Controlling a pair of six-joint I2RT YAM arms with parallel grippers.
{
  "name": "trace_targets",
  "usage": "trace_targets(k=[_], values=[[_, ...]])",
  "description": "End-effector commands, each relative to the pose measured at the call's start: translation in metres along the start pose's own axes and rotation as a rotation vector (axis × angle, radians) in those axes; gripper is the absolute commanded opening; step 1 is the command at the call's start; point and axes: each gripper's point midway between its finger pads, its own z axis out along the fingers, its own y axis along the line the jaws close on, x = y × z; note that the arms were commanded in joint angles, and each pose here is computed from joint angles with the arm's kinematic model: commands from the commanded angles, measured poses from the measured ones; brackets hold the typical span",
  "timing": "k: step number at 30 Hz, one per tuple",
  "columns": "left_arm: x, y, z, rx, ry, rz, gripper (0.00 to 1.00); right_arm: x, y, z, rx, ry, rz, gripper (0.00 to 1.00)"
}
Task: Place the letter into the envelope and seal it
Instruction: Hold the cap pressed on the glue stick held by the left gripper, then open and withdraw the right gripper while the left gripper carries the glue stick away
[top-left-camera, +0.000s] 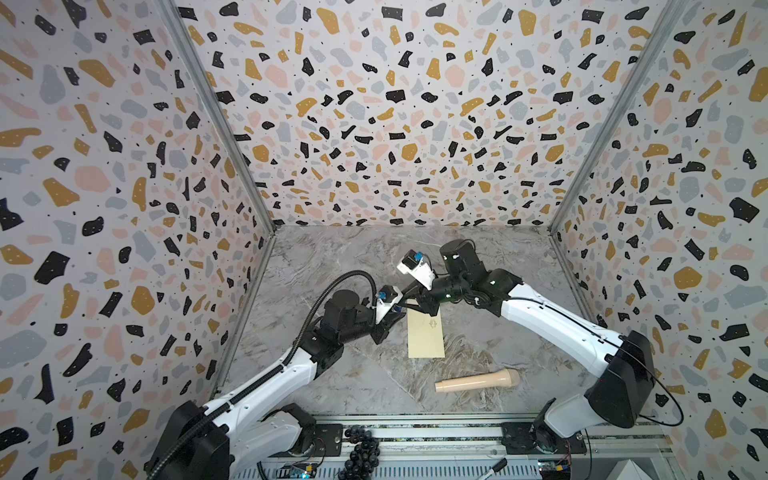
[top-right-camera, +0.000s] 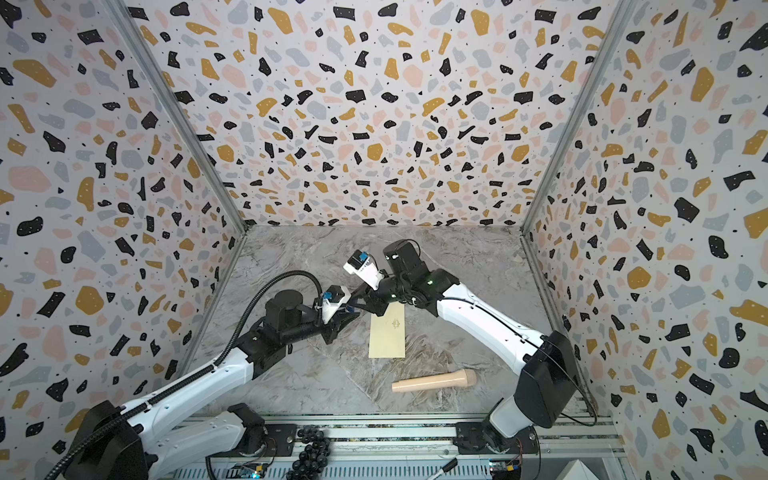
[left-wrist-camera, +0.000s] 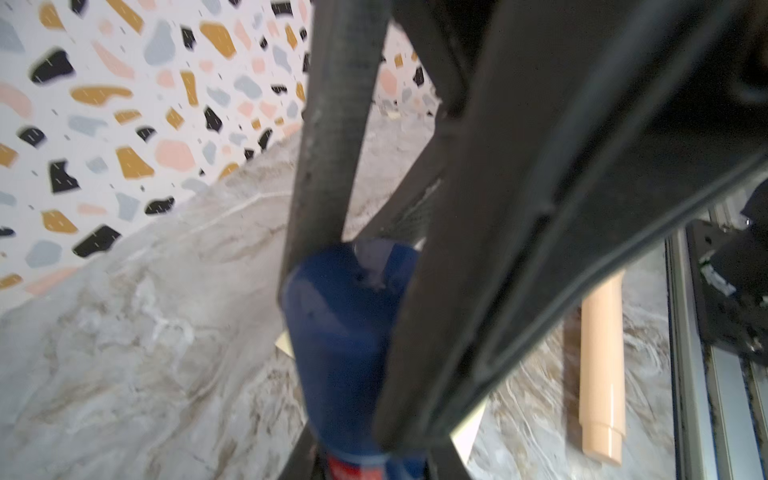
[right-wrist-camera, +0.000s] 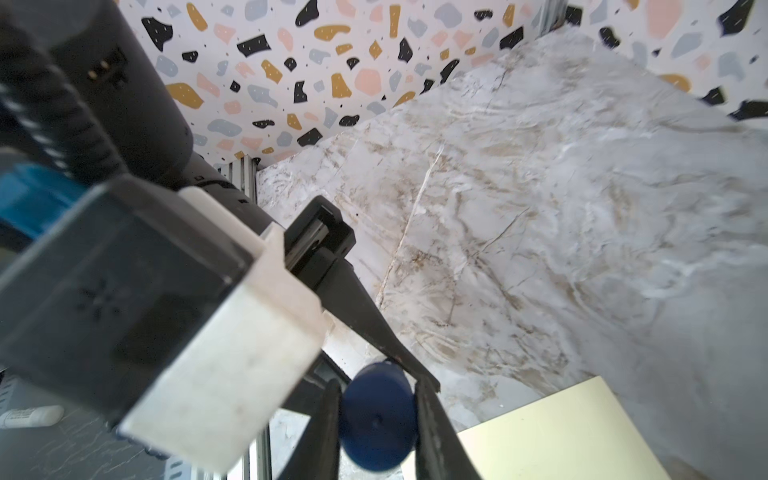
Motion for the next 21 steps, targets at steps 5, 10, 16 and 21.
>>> trace_targets(k=[5,10,16,21], values=[[-0.115,0.009,-0.025,-0.048,-0.322,0.096,0.00,-0.061,-0.002,-0.054,0.145,-0.160,-0.104,0.29],[-0.109,0.028,-0.017,-0.113,-0.213,-0.012,0.00,-0.098,0.008,-0.110,0.278,-0.410,-0.223,0.54],[-0.099,0.062,0.002,-0.166,-0.035,-0.160,0.00,-0.084,0.009,-0.153,0.398,-0.558,-0.246,0.69],[-0.077,0.106,0.019,-0.218,0.108,-0.307,0.00,-0.051,-0.010,-0.161,0.507,-0.547,-0.189,0.70]])
